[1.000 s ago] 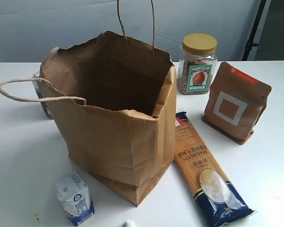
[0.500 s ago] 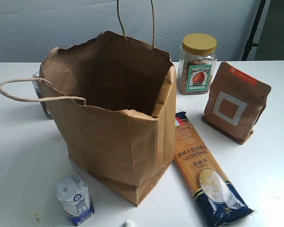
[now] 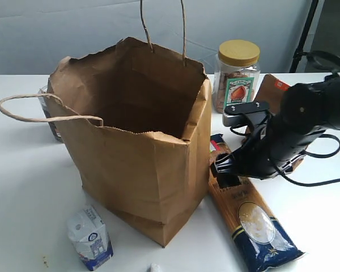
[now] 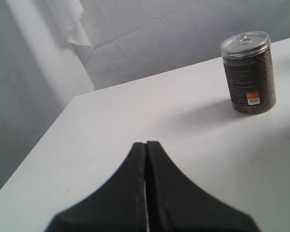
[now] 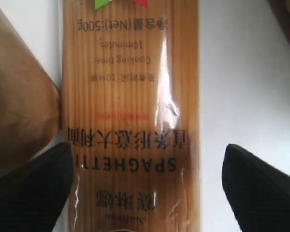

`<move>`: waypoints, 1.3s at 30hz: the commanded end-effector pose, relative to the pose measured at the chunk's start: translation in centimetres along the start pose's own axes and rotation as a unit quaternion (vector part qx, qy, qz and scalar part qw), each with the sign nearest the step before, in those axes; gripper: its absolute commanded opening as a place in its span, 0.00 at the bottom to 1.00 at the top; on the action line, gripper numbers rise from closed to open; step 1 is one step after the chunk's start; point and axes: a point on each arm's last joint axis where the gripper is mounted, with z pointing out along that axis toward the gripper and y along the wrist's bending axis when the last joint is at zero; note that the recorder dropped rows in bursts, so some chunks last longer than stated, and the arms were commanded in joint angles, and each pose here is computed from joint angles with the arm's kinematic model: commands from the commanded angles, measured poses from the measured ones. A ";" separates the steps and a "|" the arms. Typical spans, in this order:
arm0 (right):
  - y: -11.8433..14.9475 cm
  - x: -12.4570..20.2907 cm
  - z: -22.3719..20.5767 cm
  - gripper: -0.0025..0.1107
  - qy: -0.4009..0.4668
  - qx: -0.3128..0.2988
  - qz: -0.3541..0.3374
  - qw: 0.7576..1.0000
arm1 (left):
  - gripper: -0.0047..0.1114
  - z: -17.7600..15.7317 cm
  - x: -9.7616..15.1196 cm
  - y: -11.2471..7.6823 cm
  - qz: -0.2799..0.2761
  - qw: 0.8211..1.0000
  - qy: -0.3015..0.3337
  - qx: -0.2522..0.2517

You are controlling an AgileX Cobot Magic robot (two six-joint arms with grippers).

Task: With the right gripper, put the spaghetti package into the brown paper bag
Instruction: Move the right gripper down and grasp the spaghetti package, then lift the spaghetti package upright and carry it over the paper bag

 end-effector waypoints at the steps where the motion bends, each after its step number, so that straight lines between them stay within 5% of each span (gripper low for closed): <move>1: 0.7 -0.3 1.3 0.76 0.015 0.002 -0.020 1.000 | 0.04 0.1 0.1 -0.1 -0.004 1.000 -0.001 0.003; 5: 0.8 -0.1 2.4 0.82 0.028 0.004 -0.022 0.999 | 0.04 0.1 0.1 -0.1 -0.004 1.000 -0.001 0.003; 11: 0.6 0.3 3.9 0.79 0.048 0.008 -0.022 0.999 | 0.04 0.1 0.1 -0.1 -0.004 1.000 -0.001 0.003; 13: 0.6 0.3 4.0 0.66 0.050 0.009 -0.019 0.999 | 0.04 0.1 0.1 -0.1 -0.004 1.000 -0.001 0.003; 17: 0.4 0.5 4.0 0.06 0.062 0.018 -0.021 0.998 | 0.04 0.1 0.1 -0.1 -0.004 1.000 -0.001 0.003; 18: 0.3 0.7 4.1 0.03 0.054 0.021 -0.020 0.998 | 0.04 0.1 0.1 -0.1 -0.004 1.000 -0.001 0.003; 31: -0.2 5.8 -2.7 0.02 -0.153 -0.006 0.037 0.988 | 0.04 0.1 0.1 -0.1 -0.004 1.000 -0.001 0.003; 39: 0.4 8.5 -12.1 0.02 -0.327 -0.048 0.030 0.943 | 0.04 0.1 0.1 -0.1 -0.004 1.000 -0.001 0.003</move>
